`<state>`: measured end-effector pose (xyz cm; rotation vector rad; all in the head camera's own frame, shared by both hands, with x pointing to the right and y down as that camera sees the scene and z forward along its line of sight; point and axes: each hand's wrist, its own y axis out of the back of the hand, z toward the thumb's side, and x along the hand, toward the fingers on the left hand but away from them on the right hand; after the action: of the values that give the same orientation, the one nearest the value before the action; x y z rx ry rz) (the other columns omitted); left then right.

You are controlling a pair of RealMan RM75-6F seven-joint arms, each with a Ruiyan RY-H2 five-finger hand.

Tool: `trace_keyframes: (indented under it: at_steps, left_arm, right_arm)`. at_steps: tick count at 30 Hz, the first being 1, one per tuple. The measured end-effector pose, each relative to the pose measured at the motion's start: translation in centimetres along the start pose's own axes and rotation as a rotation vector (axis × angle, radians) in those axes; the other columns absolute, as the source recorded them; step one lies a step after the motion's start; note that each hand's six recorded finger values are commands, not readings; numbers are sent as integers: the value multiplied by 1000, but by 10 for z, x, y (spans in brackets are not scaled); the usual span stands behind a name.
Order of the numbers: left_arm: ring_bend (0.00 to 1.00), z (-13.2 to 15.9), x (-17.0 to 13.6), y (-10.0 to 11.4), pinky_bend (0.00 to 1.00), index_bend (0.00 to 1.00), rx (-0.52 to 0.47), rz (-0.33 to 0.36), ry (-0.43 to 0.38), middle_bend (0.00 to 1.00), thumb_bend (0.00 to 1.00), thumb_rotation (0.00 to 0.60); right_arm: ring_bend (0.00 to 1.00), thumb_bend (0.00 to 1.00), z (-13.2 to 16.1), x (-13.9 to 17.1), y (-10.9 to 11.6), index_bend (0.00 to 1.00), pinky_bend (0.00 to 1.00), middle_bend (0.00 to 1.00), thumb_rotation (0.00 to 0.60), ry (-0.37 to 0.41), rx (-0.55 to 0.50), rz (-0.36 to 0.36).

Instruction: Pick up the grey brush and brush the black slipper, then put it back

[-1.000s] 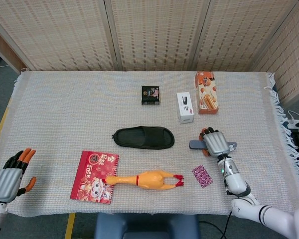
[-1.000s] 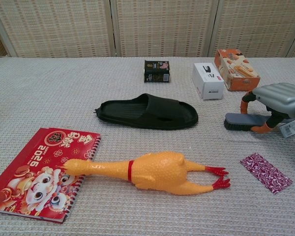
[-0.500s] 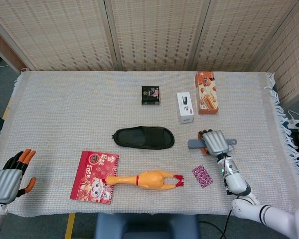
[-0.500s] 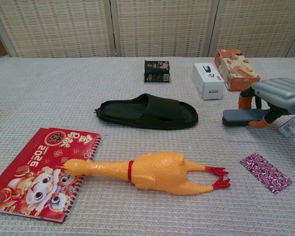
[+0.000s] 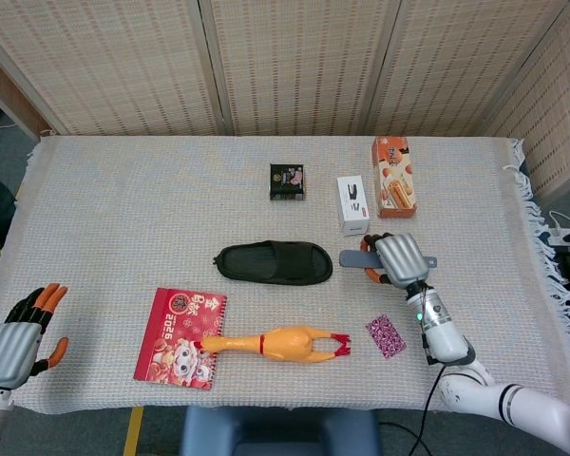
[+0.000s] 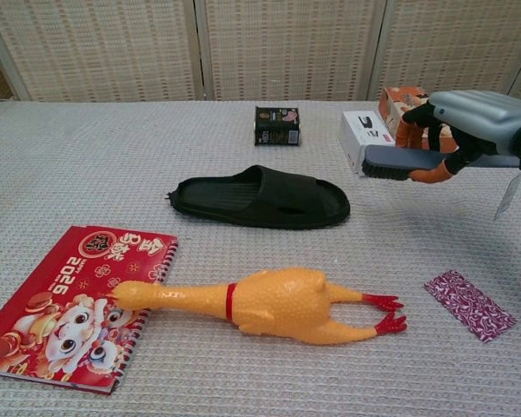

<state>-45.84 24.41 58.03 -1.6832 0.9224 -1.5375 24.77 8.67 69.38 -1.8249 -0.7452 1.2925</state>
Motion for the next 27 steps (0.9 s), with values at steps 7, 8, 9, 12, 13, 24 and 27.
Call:
trace_keyframes:
  at_steps: [7, 8, 9, 12, 13, 24, 27]
  left_arm:
    - [0, -1, 0, 0, 142, 0, -14, -8, -8, 0, 446, 600]
    - [0, -1, 0, 0, 142, 0, -14, -8, -9, 0, 446, 600]
    - [0, 0, 1, 1, 143, 0, -16, -8, -9, 0, 446, 600]
    - [0, -2, 1, 3, 143, 0, -21, -10, -3, 0, 446, 600]
    - [0, -3, 1, 3, 143, 0, -23, -10, -1, 0, 446, 600]
    - [0, -7, 0, 1, 144, 0, -31, -19, 5, 0, 448, 600]
    - [0, -7, 1, 0, 144, 0, -29, -23, 6, 0, 448, 600]
  right_arm:
    - [509, 456, 47, -25, 1, 772, 766, 522, 600, 72, -20, 9]
    - [509, 456, 53, -28, 0, 772, 766, 522, 600, 79, -20, 11]
    - [509, 456, 60, -32, -1, 772, 766, 522, 600, 86, -18, 15]
    - [509, 456, 73, -38, -7, 772, 766, 522, 600, 94, -15, 23]
    - [509, 457, 76, -40, -9, 772, 766, 522, 600, 94, -15, 24]
    - [509, 464, 74, -53, -27, 772, 766, 523, 600, 54, -12, 36]
    - [509, 464, 68, -53, -28, 772, 766, 523, 600, 42, -4, 39]
